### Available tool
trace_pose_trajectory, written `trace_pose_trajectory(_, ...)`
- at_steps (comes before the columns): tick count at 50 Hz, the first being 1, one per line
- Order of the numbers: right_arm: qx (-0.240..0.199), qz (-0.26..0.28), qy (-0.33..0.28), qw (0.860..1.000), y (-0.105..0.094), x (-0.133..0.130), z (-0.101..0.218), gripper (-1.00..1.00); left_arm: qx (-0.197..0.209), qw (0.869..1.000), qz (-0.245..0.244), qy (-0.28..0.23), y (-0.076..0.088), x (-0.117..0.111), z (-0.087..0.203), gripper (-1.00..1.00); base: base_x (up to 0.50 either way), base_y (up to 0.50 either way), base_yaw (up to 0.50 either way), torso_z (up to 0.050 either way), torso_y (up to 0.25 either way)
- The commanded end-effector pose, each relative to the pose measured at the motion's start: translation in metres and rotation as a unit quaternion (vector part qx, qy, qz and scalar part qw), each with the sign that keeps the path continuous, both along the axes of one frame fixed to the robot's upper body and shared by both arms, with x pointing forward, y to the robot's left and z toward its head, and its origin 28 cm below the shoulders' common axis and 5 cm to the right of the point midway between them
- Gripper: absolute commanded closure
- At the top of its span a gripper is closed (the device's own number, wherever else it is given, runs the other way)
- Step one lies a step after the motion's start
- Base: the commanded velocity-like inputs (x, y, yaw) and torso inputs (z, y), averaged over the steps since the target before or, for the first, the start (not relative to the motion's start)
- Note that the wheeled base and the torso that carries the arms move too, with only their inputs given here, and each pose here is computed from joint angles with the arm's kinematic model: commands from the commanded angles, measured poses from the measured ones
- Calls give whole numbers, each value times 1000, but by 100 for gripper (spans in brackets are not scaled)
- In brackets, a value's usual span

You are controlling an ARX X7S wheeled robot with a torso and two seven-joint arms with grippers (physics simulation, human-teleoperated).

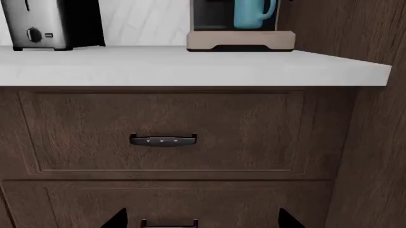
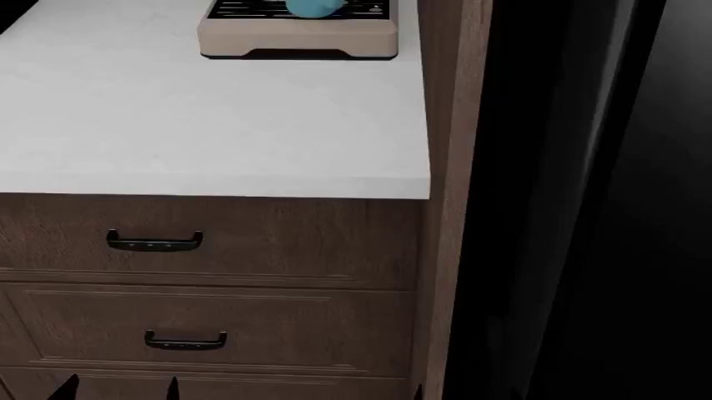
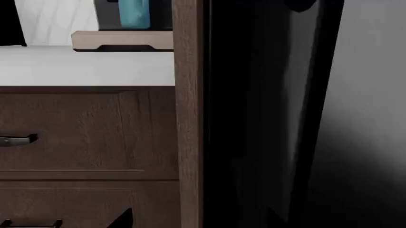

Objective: Pick the mug from under the coffee machine dispenser and place it on the counter.

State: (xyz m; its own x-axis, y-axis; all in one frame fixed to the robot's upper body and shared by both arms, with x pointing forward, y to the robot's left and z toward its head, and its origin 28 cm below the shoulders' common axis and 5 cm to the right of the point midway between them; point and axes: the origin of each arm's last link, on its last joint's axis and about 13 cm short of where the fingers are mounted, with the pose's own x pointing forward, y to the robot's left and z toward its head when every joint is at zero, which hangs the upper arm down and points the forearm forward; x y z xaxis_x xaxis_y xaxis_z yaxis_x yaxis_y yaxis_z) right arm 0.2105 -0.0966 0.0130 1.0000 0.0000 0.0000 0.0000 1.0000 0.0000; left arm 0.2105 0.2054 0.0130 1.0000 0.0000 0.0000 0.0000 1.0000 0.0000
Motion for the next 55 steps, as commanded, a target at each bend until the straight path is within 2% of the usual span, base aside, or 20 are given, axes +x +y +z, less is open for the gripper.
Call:
trace_pose_trajectory(1,0,0,0,1000,0,0,0,-100,0,1000,0,0,0,0,0,-100,0,0,0,0,0)
trace_pose_trajectory(2,9,-1,5,1000,0,1,0,-100,-18,1000,-11,7,0,0,2,-100,0,0,0,0,0)
trace_pose_trajectory(6,5,0,6,1000,1,5,1,-100,0,1000,1,-6,0,2,10,-100,0,0,0,0,0)
trace_pose_trajectory(11,-13,4,12,1000,4,10,0,-100,4,1000,14,2,1,6,14,-100,0,0,0,0,0)
trace_pose_trajectory(13,-16,-1,13,1000,4,9,4,-100,5,1000,13,-10,0,6,18,-100,0,0,0,0,0)
trace_pose_trajectory(22,-16,4,3,1000,5,3,8,-100,24,999,19,-18,0,1,21,-100,-500,0,0,0,0)
trace_pose_trajectory(27,-17,19,-4,1000,6,3,19,-100,17,999,19,-27,2,2,32,-100,-154,0,0,6,0)
trace_pose_trajectory(30,-11,32,-3,999,6,6,39,-100,38,998,20,-41,0,6,47,-100,0,0,0,50,0)
trace_pose_trajectory(31,-5,47,1,999,6,7,47,-100,20,999,6,-37,0,7,53,-100,0,0,0,50,0)
trace_pose_trajectory(32,-28,34,1,999,6,11,54,-100,18,999,2,-36,1,8,63,-100,0,0,0,50,0)
trace_pose_trajectory(34,-27,40,1,999,6,14,66,-100,8,999,-4,-34,2,12,79,-100,0,0,0,50,0)
trace_pose_trajectory(35,-41,33,-4,999,6,16,75,-100,8,999,-3,-39,3,12,89,-100,0,0,0,50,0)
trace_pose_trajectory(41,-41,44,-16,998,7,20,117,-100,19,998,-29,-47,1,17,121,-100,0,0,0,50,0)
trace_pose_trajectory(46,-53,55,-33,997,5,29,158,-100,18,998,-46,-38,-5,37,152,-100,0,0,0,50,0)
trace_pose_trajectory(50,-60,58,-35,996,2,44,177,-100,27,998,-41,-51,-9,49,175,-100,0,0,0,50,0)
trace_pose_trajectory(55,-53,65,-38,996,0,60,195,-100,17,998,-39,-47,-13,66,193,-100,0,0,0,50,0)
